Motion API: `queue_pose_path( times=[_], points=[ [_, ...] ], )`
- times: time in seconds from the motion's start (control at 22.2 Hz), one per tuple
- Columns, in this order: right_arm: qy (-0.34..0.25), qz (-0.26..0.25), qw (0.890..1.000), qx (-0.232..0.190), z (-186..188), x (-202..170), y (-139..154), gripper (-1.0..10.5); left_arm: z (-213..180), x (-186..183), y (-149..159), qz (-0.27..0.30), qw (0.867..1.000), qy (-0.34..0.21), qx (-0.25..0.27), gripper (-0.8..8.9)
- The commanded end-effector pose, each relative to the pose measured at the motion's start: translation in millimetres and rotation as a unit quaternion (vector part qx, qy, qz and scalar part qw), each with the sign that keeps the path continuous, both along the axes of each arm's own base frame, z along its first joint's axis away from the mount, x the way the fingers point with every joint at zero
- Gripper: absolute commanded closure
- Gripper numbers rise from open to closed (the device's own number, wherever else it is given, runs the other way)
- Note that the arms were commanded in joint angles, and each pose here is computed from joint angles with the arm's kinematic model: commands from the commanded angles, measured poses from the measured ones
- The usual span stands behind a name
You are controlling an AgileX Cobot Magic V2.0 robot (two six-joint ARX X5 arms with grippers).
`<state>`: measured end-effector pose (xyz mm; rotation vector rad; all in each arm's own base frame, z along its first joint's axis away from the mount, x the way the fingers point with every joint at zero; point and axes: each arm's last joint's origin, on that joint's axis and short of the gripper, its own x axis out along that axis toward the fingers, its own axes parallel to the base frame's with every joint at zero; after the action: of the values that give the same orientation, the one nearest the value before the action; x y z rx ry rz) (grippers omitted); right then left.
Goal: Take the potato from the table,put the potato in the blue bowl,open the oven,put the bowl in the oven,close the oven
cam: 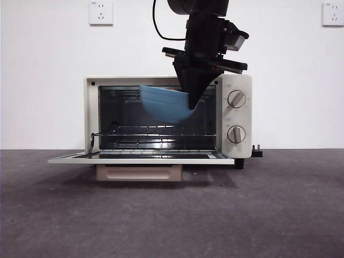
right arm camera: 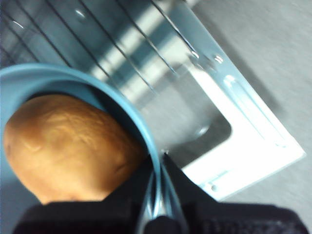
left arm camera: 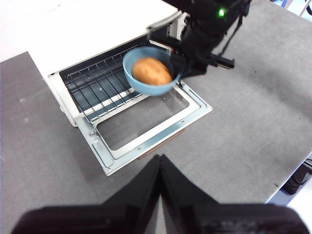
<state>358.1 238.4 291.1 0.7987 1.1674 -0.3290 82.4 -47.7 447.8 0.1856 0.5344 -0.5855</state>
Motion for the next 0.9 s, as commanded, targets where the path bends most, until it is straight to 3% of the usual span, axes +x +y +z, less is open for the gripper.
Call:
queue_pose_path(
  times=[0.05,0.32,0.9],
  points=[
    [0.008,-0.026,1.000,0.000,-6.0,7.4,-5.5,9.6,-0.2,-1.1,0.5,-0.003,1.000,-0.004,0.004,8.19],
    [0.008,-0.050,0.999,-0.003,-12.3,21.3,-21.2,9.6,-0.1,-1.1,0.5,-0.003,1.000,-0.005,0.004,8.19],
    [-0.011,-0.044,0.999,-0.002,-19.9,31.6,-20.2,9.6,-0.8,1.8,-1.1,-0.003,1.000,0.000,0.006,8.19]
  ],
)
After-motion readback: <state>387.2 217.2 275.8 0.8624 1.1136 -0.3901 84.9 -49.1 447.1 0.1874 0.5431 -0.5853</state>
